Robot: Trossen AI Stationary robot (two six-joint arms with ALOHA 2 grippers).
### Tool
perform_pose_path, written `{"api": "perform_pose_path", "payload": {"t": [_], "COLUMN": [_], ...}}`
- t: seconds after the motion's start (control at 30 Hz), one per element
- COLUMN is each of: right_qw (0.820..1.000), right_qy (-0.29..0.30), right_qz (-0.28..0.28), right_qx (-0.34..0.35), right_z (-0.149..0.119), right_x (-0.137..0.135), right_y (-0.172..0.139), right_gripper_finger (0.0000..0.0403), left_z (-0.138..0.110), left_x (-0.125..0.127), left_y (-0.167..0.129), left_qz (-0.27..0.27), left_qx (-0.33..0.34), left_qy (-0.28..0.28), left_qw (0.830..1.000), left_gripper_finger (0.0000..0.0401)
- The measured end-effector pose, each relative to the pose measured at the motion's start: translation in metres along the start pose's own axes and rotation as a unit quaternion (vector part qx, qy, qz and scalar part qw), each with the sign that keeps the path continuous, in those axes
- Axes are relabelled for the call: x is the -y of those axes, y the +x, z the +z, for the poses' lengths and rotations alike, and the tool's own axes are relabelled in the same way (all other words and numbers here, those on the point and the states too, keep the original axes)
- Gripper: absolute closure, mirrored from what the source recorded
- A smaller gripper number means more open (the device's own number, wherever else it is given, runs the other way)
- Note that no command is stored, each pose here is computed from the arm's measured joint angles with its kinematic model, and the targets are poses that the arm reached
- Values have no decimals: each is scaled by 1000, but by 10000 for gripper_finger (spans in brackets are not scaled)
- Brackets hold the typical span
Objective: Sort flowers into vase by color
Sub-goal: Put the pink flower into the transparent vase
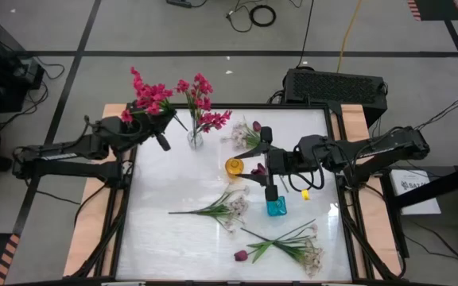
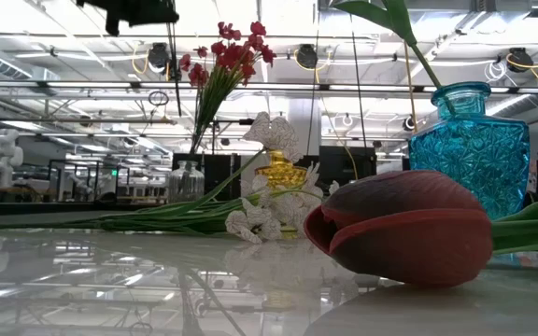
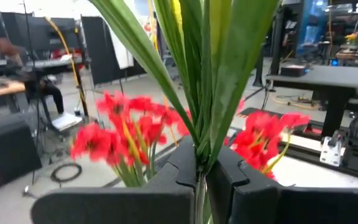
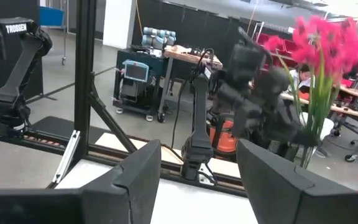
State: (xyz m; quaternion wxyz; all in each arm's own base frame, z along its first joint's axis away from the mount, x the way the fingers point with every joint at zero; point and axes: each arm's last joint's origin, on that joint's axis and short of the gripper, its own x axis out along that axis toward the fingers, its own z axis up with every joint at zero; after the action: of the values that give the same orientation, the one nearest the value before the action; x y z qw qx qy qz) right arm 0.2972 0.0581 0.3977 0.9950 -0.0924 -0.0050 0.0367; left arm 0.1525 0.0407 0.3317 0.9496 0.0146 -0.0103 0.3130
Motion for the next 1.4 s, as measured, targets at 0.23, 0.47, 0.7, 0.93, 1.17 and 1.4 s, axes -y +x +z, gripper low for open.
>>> {"api": "perform_pose_path", "payload": {"t": [0.23,0.47,0.7,0.93,1.17,1.4], "right_qw": [1000,1000,1000,1000,1000,1000], "right_qy": [-5,-6,-6,-7,-7,-7], "right_qz": [0,1,1,1,1,1], "right_qx": [0,-4,-4,-4,-3,-3], "right_z": [0,-1,-1,-1,-1,-1], "right_x": [0,0,0,0,0,0], "right_y": [0,0,0,0,0,0], "right_gripper_finger": [200,200,200,200,200,200], "left_z": [-30,-52,-67,-75,-86,-94], "left_x": [-6,-9,-13,-15,-12,-10], "left_y": [8,10,10,12,20,26], "left_qz": [2,9,20,30,30,37], "left_qx": [3,1,21,13,21,1], "left_qy": [-25,-27,-34,-31,-35,-28], "left_qw": [1000,1000,999,999,999,999], "left_gripper_finger": [388,388,387,383,381,381]}}
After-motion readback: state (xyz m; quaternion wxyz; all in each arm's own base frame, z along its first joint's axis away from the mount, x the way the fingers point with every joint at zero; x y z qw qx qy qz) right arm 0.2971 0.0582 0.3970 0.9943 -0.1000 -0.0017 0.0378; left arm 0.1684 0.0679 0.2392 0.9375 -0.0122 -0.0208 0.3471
